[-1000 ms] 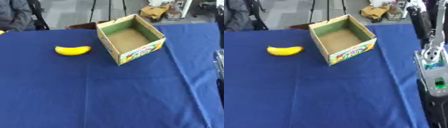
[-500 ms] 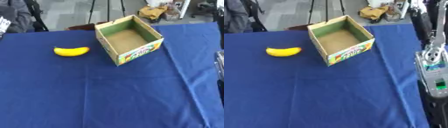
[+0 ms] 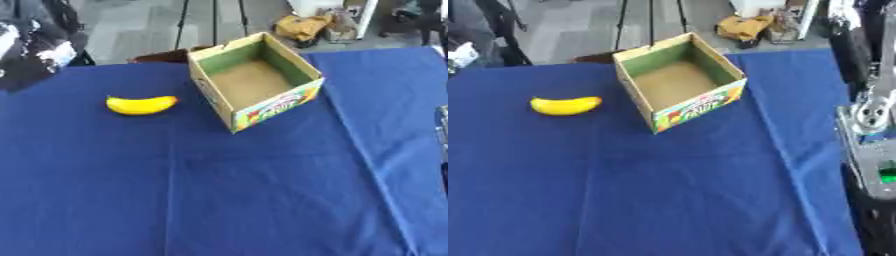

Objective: Pick up objects on the table and place them in the box.

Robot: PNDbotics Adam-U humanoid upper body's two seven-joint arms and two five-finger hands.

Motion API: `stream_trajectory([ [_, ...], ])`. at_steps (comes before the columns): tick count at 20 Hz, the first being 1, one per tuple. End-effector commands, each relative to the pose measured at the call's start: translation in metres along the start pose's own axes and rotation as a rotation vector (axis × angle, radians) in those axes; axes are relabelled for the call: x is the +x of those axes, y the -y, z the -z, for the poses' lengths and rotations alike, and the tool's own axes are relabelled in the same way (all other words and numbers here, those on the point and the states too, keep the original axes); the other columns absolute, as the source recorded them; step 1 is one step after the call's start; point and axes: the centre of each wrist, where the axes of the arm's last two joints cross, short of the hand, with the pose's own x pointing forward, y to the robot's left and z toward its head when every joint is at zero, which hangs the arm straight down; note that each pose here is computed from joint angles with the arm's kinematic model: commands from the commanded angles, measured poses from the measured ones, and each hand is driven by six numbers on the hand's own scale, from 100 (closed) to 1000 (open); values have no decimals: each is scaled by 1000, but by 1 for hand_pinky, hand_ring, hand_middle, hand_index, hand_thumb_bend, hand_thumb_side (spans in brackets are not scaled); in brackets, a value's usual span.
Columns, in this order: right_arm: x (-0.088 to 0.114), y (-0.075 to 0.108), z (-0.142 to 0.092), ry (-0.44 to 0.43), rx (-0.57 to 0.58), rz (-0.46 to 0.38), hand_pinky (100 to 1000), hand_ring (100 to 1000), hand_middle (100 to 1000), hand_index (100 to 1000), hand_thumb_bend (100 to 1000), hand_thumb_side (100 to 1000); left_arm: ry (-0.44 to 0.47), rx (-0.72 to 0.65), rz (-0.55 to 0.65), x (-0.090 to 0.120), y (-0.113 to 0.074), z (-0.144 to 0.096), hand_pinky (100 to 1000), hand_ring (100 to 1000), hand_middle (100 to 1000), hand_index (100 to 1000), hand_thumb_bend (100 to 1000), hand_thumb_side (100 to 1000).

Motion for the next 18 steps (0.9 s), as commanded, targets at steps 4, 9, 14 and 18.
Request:
stream_trajectory([
  [4, 5, 0, 4, 22, 18, 11, 539, 626, 650, 773, 100, 724, -102, -161, 312, -19, -4, 42, 652, 606, 587, 708, 531, 590],
  [9, 4, -2, 3, 20, 32, 19, 540, 626, 649, 774, 100, 723, -157, -222, 389, -32, 1, 62, 666, 614, 582, 709, 468, 574],
  [14, 5, -5, 3, 20, 46, 29, 540, 626, 649, 775, 100, 723, -200, -253, 411, -43, 10, 70, 678, 603, 582, 708, 459, 539],
  [18, 5, -7, 3, 18, 55, 34, 540, 626, 648, 776, 100, 722, -212, -274, 424, -49, 13, 73, 697, 617, 599, 728, 499, 518],
])
